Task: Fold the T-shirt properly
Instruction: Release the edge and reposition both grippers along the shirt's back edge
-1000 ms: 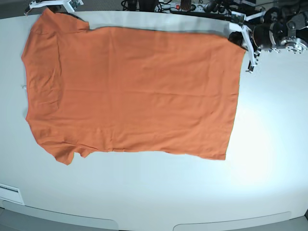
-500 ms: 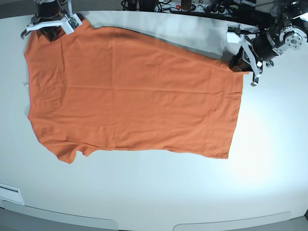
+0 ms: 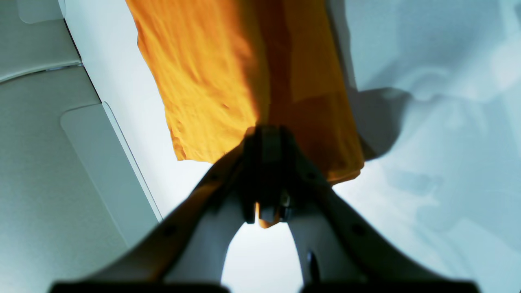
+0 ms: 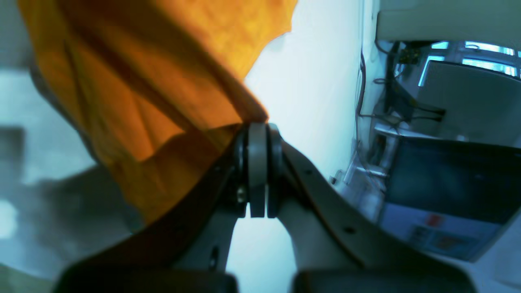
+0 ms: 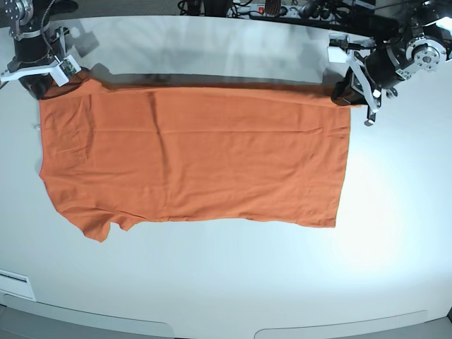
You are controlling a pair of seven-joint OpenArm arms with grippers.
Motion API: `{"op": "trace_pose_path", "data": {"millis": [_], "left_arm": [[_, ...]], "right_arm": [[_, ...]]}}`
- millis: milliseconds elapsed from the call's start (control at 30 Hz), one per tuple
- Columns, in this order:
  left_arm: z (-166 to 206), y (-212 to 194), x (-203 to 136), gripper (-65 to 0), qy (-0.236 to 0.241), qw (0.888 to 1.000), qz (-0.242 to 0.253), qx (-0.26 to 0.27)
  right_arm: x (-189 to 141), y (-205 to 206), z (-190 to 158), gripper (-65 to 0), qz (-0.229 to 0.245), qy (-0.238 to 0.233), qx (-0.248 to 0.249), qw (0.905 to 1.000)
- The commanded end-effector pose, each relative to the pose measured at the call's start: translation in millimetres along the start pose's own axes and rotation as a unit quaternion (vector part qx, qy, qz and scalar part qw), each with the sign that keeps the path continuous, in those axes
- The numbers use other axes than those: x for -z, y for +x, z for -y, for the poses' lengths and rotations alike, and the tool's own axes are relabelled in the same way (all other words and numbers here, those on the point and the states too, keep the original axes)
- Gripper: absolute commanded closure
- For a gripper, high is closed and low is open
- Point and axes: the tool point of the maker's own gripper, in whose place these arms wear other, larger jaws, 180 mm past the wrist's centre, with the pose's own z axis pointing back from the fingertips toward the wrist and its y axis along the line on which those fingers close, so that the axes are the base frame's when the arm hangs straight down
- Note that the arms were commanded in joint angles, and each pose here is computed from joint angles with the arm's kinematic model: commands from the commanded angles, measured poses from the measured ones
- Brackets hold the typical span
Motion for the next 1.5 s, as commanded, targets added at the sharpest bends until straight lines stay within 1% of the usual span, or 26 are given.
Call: {"op": "trace_pose_path", "data": {"millis": [0,67,200,267,400,533,600,667,733,800,967,1000,1033,1167,1200,1300,1467], "left_arm": [[-10.5,-3.1,-3.0,0.0,0.017,1.0,-0.006,0.018],[-14.1,-3.0,-2.6,0.0,0.028,0.999,-0.008,0.025],[-27.7,-7.1,0.2,0.0,0.072,0.997,-0.02,0.013],[-26.9,-9.7,2.2,0.0,0.073,0.997,-0.023,0.014],[-27.1,-18.2,4.8,0.0,0.076,0.996,-0.033,0.027],[-37.6,-31.9,8.5,0.0,0.087,0.995,-0.04,0.039],[-45.2,-36.0,9.9,0.0,0.094,0.994,-0.035,0.041],[-49.8,-34.4,11.1,0.0,0.094,0.995,-0.018,0.027],[-45.5,-27.9,12.7,0.0,0.072,0.997,0.008,0.016],[-38.9,-23.5,13.5,0.0,0.047,0.998,0.023,0.018],[-37.8,-23.9,13.9,0.0,0.042,0.999,0.023,0.019],[-37.8,-24.4,14.4,0.0,0.043,0.999,0.022,0.017],[-39.5,-26.0,14.9,0.0,0.049,0.999,0.02,0.013],[-57.1,-41.3,19.3,0.0,0.109,0.993,-0.007,-0.051],[-57.7,-42.4,20.5,0.0,0.113,0.992,-0.008,-0.055],[-56.8,-42.5,23.7,0.0,0.115,0.992,-0.007,-0.061],[-55.1,-45.6,29.2,0.0,0.117,0.991,-0.012,-0.066]], "right_arm": [[-1.7,5.9,7.9,0.0,0.015,-0.006,0.001,0.9999],[-1.5,9.2,0.8,0.0,0.026,0.018,0.017,0.9994],[-2.9,17.9,-12.4,0.0,0.048,0.057,0.036,0.9966],[-1.2,21.2,-12.1,0.0,0.052,0.061,0.039,0.996],[3.9,32.1,-4.4,0.0,0.07,0.057,0.066,0.9937],[6.4,45.4,-7.4,0.0,0.093,0.084,0.083,0.9887],[7.1,48.8,-7.2,0.0,0.098,0.089,0.094,0.9867],[6.8,51.3,-6.2,0.0,0.105,0.087,0.095,0.986],[6.3,54.0,-5.7,0.0,0.113,0.087,0.096,0.9851],[6.0,54.7,-5.9,0.0,0.115,0.088,0.098,0.9846],[7.5,56.7,-7.9,0.0,0.123,0.093,0.11,0.9819],[10.0,56.9,-7.7,0.0,0.123,0.095,0.118,0.9807],[13.3,56.7,-7.3,0.0,0.123,0.097,0.127,0.9795],[28.2,50.2,-4.2,0.0,0.111,0.089,0.141,0.9797],[31.0,49.4,-5.6,0.0,0.11,0.093,0.141,0.9795],[34.5,55.0,-11.1,0.0,0.12,0.121,0.153,0.9734],[38.5,60.5,-2.2,0.0,0.13,0.11,0.155,0.9732]]}}
